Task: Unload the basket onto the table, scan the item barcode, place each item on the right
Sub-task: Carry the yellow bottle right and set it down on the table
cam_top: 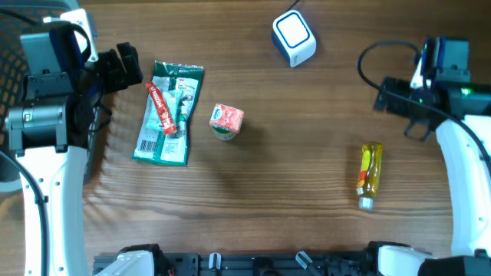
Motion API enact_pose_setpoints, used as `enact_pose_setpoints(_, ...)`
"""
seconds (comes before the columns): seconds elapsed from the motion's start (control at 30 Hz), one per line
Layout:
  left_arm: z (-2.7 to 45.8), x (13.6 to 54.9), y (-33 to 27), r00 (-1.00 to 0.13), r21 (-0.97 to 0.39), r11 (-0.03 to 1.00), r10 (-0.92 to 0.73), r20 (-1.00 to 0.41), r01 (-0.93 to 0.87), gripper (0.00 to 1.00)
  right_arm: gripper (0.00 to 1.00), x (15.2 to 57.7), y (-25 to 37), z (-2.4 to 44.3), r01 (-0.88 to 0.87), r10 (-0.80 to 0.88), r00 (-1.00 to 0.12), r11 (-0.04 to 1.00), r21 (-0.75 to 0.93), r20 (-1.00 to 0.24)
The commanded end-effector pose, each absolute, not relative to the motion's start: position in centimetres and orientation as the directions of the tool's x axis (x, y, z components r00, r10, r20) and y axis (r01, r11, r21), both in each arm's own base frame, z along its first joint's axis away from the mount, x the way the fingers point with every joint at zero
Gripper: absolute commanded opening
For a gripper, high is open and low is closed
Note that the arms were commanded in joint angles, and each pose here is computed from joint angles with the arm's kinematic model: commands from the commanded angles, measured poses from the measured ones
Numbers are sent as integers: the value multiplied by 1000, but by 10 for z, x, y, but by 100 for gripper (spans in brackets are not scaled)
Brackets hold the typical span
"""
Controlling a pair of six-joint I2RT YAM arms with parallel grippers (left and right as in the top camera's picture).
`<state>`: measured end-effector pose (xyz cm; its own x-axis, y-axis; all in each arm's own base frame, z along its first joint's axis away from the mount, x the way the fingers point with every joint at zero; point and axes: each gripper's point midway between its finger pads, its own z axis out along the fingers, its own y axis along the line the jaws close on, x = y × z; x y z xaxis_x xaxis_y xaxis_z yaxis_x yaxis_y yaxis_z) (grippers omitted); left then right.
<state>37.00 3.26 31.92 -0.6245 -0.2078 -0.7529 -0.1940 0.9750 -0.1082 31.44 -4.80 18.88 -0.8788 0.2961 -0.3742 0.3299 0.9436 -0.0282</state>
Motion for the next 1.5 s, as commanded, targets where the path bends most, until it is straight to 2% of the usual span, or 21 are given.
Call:
enact_pose_setpoints(0.0,323,371,35,-617,-99,975,-202,-761,-196,100,98,275,-23,161,412,416,-896,909,60,-155)
enact_pose_setpoints(0.1,323,371,35,-617,-99,975,-202,-761,-196,100,100,247,2,141,411,414,-910,901,140,6)
enact_pose_setpoints(0.17,323,371,35,-617,-99,975,-202,-761,-196,100,100,226,5,127,446,438,-894,887,116,94)
enact_pose_setpoints(0.27,323,371,35,-617,-99,975,-202,-761,-196,100,91,193,9,104,500,479,-851,864,55,217)
enact_pose_setpoints(0.4,323,371,35,-617,-99,975,-202,-761,-196,100,83,166,18,79,555,528,-793,832,5,304)
enact_pose_setpoints(0.5,323,371,35,-617,-99,975,-202,-761,-196,100,80,162,20,72,568,545,-780,823,-17,307)
enact_pose_setpoints(0.6,323,371,35,-617,-100,976,-202,-761,-196,100,70,162,27,60,581,562,-775,814,-25,287)
enact_pose_setpoints(0.73,323,371,35,-617,-99,975,-202,-761,-196,100,70,167,31,45,580,570,-786,814,-32,241)
enact_pose_setpoints(0.93,323,371,35,-617,-99,975,-202,-761,-196,100,69,194,42,38,582,565,-807,810,70,172)
enact_pose_setpoints(1.03,323,371,35,-617,-100,976,-202,-761,-196,100,68,211,59,41,462,440,-886,862,211,145)
enact_pose_setpoints(1.13,323,371,35,-617,-99,975,-202,-761,-196,100,63,222,58,62,430,416,-903,875,222,112)
enact_pose_setpoints(1.23,323,371,35,-617,-99,975,-202,-761,-196,100,69,231,45,93,431,432,-901,885,177,33)
enact_pose_setpoints(1.3,323,371,35,-617,-100,976,-202,-761,-196,100,74,226,24,106,484,486,-874,872,72,-12)
enact_pose_setpoints(1.37,323,371,35,-617,-99,975,-202,-761,-196,100,84,216,8,106,527,526,-850,850,-22,-25)
enact_pose_setpoints(1.47,323,371,35,-617,-100,975,-202,-761,-197,100,100,207,3,97,524,524,-851,849,-63,-15)
